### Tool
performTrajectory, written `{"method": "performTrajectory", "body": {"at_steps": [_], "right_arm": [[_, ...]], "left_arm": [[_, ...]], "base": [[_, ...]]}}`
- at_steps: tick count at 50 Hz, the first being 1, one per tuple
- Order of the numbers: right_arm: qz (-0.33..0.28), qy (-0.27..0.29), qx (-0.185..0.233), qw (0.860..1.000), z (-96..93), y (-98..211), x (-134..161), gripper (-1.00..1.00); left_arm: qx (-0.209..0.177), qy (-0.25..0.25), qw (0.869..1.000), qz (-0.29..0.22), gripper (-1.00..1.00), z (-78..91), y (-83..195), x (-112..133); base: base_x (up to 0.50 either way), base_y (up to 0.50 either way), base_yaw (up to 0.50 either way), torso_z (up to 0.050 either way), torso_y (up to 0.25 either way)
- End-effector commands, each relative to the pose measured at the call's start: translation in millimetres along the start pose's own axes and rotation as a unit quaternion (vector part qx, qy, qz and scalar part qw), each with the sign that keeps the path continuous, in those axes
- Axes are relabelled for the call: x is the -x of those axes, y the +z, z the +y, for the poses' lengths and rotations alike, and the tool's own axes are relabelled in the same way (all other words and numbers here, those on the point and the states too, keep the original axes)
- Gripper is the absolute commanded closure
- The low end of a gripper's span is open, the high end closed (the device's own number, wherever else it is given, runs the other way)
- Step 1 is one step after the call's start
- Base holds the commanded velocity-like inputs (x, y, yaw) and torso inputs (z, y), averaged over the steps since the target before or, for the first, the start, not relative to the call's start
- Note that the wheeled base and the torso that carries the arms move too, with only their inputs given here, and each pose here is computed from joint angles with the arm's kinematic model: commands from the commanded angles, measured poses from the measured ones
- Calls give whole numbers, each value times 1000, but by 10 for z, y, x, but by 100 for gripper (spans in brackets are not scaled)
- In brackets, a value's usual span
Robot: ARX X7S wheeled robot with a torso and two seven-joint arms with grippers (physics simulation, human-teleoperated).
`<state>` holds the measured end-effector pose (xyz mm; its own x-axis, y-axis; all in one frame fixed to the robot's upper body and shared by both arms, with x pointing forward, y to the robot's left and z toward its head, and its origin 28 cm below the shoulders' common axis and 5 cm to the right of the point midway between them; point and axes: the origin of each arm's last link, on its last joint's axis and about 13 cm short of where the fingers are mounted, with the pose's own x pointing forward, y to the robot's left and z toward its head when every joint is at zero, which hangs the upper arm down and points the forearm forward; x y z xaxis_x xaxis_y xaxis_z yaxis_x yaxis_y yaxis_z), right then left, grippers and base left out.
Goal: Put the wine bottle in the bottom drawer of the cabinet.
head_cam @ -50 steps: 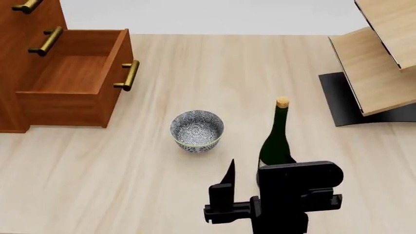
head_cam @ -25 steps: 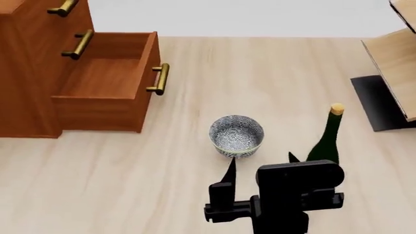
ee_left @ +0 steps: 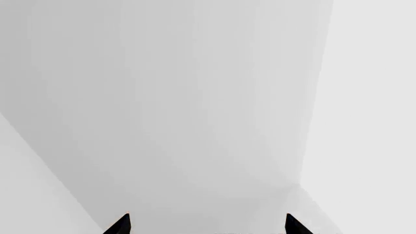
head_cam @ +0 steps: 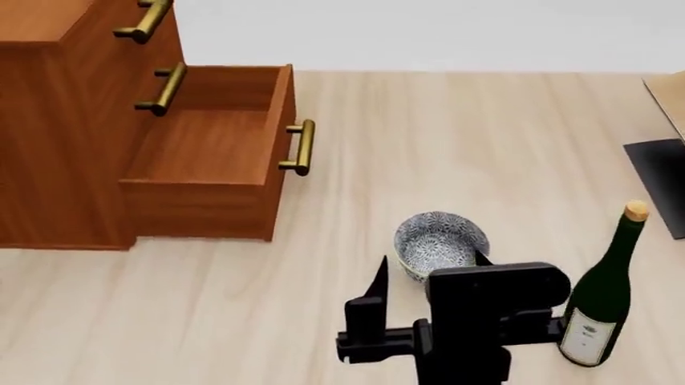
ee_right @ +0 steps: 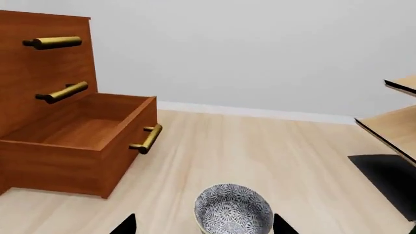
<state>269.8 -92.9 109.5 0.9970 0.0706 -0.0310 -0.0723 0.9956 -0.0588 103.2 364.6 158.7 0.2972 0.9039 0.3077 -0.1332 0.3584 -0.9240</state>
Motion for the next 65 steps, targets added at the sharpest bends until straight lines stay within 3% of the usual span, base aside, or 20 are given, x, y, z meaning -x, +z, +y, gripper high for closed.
{"method": "performTrajectory", "body": {"at_steps": [1,65], "right_arm": [[-1,-3,-6,1000,-11,16,-8,-100],[-21,-11,-4,1000,-44,91,-19,-100]], "left_arm": [[-5,2,1000,4,-100,2,-9,0],[-18,-5,1000,12,-100,-9,-26,-3]], "base": [[164,94,0,0,0],[188,14,0,0,0]]}}
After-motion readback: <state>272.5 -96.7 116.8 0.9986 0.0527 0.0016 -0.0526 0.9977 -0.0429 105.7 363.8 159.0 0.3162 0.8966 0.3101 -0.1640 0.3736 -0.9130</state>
